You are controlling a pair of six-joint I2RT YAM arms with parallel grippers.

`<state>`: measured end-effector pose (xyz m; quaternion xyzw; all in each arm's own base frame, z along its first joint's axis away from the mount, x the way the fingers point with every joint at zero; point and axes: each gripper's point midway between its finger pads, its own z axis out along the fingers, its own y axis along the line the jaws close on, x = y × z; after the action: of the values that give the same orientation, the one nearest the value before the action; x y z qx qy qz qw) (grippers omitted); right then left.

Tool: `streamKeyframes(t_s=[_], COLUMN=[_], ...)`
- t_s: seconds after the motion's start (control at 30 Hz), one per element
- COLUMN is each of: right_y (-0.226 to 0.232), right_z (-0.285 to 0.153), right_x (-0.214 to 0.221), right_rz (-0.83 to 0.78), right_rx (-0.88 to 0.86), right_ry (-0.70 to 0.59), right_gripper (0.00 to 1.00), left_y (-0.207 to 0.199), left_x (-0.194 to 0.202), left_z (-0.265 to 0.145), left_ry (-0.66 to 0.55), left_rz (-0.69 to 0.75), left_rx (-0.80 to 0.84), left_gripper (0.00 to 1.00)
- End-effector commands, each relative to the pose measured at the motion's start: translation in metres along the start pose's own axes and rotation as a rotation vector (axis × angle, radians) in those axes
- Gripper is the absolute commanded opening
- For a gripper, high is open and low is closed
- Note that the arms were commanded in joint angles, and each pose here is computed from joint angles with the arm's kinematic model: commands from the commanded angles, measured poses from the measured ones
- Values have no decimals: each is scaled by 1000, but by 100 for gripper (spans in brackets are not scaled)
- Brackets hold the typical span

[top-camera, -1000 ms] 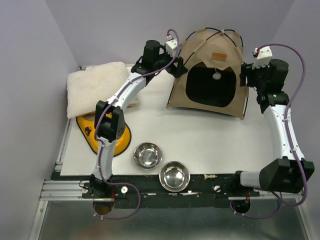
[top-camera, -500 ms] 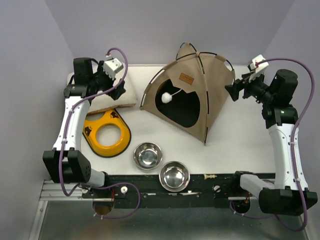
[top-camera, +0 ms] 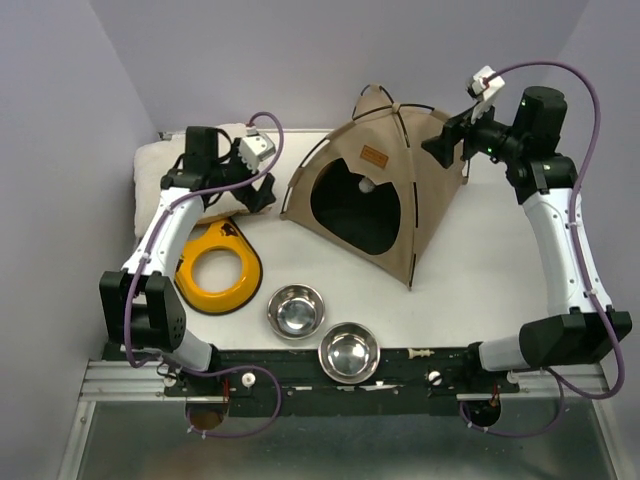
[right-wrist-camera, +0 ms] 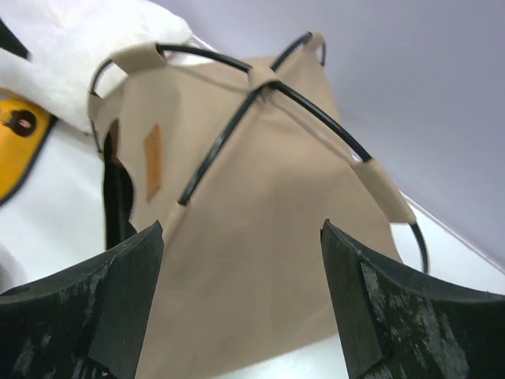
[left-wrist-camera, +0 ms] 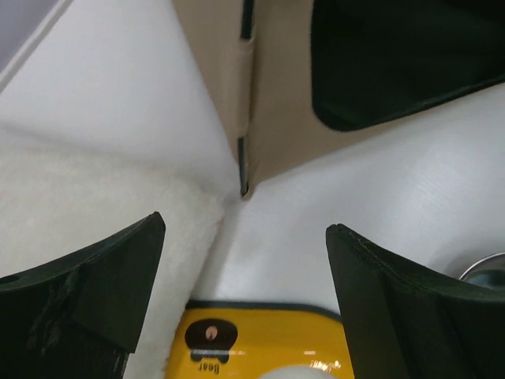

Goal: Set up the pet tent

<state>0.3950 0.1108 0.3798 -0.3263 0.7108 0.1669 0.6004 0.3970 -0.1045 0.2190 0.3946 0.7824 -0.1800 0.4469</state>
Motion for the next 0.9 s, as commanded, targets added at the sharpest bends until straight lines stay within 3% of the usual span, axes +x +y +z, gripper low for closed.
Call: streamKeyframes(t_s=[0.0,0.17,0.3,0.37,0.47,0.6,0.67,0.73,0.8,0.87], right_y=[29,47,27,18,7,-6,-13,-26,-46,-60], right_z=[12,36,61,70,73,56,42,31,21,20], right_x=[-15,-19,-6,4,13,5,-5,-6,-10,-6], right_rz=[144,164,171,165,163,78,-20,-103,-133,-120], right_rx=[-135,-166,-35,12,69,157,196,243,317,350], right_ry=[-9,2,41,72,114,116,92,82,72,83], right_gripper=[87,86,83,76,57,15,1,1,1,1], left_y=[-23,-23,-27,-29,-32,-54,-75,-95,-107,-108], left_x=[-53,-67,-65,-62,-59,-69,-81,-88,-97,-103], left_z=[31,52,65,72,79,83,83,86,87,79], left_ry=[-130,-153,-128,-112,-105,-135,-178,-198,-200,-174], left_rz=[16,2,11,8,2,1,18,39,24,7], left_rx=[59,36,35,27,26,96,158,192,221,247], left_gripper=[99,98,94,90,83,65,62,68,86,94])
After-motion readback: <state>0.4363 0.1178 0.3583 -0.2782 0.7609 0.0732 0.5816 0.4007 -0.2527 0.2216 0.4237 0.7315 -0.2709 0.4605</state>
